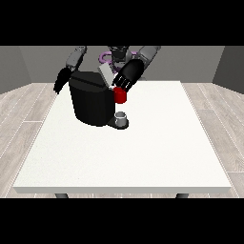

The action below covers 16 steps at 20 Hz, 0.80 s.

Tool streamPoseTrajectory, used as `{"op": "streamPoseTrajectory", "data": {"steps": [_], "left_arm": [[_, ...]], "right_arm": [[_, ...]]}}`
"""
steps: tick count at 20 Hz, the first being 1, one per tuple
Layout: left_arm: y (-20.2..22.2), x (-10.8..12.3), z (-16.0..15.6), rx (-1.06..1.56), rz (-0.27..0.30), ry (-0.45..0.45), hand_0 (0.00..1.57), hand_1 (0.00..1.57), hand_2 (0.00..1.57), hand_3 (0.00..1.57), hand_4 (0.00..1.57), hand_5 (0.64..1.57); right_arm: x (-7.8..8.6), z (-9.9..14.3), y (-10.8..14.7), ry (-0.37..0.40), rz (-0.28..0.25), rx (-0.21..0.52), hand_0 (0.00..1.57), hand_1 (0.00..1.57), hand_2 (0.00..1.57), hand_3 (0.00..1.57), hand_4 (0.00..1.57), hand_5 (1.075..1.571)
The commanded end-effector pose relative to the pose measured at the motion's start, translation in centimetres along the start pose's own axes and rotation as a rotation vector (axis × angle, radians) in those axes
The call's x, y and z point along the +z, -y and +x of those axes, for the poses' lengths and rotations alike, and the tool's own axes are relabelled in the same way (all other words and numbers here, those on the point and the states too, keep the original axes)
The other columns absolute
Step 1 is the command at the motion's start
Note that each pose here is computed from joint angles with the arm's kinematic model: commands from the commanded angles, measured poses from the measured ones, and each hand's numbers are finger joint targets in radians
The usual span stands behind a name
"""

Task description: Insert the coffee pod into the coffee machine and close the lid

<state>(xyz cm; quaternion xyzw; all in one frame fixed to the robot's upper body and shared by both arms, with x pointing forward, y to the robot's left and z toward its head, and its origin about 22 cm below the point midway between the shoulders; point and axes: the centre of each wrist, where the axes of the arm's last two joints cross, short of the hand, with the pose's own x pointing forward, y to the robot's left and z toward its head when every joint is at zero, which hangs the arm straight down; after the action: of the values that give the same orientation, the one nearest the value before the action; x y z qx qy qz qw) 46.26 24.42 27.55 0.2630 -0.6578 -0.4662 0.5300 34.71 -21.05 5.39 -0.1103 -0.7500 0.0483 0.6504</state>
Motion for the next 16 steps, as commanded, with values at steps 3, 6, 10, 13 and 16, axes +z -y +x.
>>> {"op": "streamPoseTrajectory", "data": {"steps": [3, 6, 10, 13, 16], "left_arm": [[0.0, -0.3, 0.8, -0.036, 0.026, 0.030, 1.22, 1.22, 1.24, 1.20, 0.36, 1.571], [0.8, -1.3, 3.3, -0.031, 0.047, 0.032, 1.19, 1.19, 1.21, 1.17, 0.36, 1.571], [0.8, 0.2, -0.5, -0.100, 0.047, 0.022, 1.23, 1.23, 1.24, 1.16, 0.00, 1.571], [0.3, -0.5, 1.7, -0.175, 0.058, 0.024, 1.21, 1.21, 1.22, 1.10, 0.00, 1.571], [0.2, 0.5, -1.0, -0.206, 0.092, 0.013, 1.16, 1.16, 1.19, 1.07, 0.00, 1.571]], "right_arm": [[-1.5, 3.0, -0.5, 0.030, 0.010, 0.013, 0.00, 0.00, 0.00, 0.00, 0.14, 1.571], [-1.2, 0.7, 0.1, -0.004, 0.007, -0.004, 0.00, 0.00, 0.00, 0.00, 0.00, 1.571], [0.4, -1.1, 1.1, 0.019, -0.023, 0.018, 0.00, 0.00, 0.00, 0.00, 0.00, 1.571], [-1.2, 0.4, 1.2, 0.023, -0.012, -0.006, 0.00, 0.00, 0.00, 0.00, 0.00, 1.571], [1.0, -1.2, -0.2, 0.022, -0.012, -0.001, 0.00, 0.00, 0.00, 0.00, 0.00, 1.571]]}}
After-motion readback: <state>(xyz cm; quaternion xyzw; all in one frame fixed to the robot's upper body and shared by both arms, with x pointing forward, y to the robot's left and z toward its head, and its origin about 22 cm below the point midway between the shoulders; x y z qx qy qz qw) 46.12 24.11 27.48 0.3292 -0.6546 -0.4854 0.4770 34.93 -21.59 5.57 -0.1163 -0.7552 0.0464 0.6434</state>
